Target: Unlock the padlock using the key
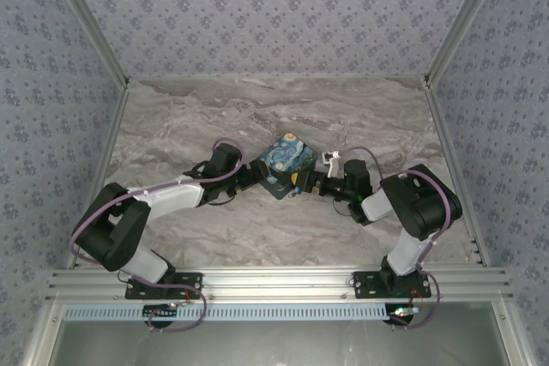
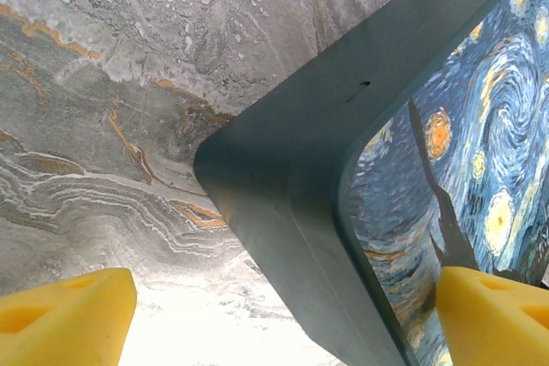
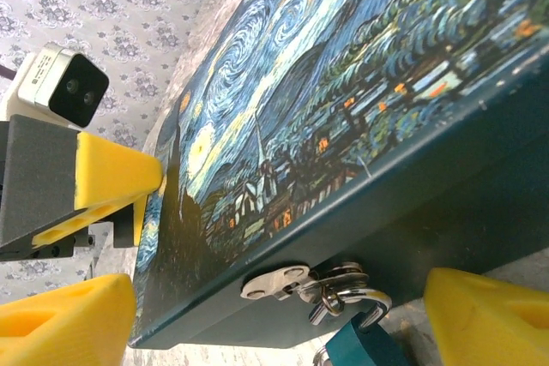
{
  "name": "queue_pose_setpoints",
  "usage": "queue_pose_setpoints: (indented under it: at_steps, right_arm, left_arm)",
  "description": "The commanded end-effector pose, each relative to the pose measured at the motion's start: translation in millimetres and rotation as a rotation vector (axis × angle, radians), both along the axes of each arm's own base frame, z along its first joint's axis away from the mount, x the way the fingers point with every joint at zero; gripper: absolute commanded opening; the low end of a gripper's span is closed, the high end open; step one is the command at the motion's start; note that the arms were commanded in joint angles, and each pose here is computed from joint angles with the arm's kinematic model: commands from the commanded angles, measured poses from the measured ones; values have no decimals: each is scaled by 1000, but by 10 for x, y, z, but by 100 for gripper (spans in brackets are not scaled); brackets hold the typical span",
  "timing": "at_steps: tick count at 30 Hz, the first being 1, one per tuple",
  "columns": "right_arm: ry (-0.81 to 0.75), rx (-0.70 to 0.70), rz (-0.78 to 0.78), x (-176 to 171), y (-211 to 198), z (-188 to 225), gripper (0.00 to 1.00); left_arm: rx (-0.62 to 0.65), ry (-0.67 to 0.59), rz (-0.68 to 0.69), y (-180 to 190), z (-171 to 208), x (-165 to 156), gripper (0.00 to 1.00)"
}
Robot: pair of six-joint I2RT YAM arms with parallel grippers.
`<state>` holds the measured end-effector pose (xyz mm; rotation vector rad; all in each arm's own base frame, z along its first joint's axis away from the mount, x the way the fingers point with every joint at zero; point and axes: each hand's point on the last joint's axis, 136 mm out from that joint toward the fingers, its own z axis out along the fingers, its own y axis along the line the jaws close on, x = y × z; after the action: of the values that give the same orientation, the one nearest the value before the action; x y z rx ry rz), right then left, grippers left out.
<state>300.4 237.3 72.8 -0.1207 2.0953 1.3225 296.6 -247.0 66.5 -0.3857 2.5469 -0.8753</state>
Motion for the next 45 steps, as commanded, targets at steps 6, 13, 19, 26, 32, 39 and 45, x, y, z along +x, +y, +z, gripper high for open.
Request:
queue_pose_setpoints:
  at_steps: [6, 13, 19, 26, 32, 39, 45]
  right_arm:
    - [-16, 41, 71, -1, 162, 88, 83]
    - [-6, 48, 97, -56, 200, 88, 76]
    - [-7, 46, 95, -77, 187, 90, 73]
    - [-4, 42, 92, -98, 157, 74, 68]
    - [1, 43, 100, -123, 142, 69, 63]
    - [8, 37, 107, -175, 101, 56, 58]
    - [1, 41, 118, -177, 111, 88, 51]
  left_arm:
    - [97, 122, -20, 146, -338, -311, 89]
    - [98, 119, -19, 153, -328, -308, 89]
    - [99, 119, -18, 154, -333, -309, 89]
    - [100, 120, -19, 155, -330, -313, 89]
    - [103, 123, -17, 166, -337, -321, 89]
    - [108, 124, -14, 176, -339, -322, 90]
    - [112, 120, -13, 180, -322, -315, 90]
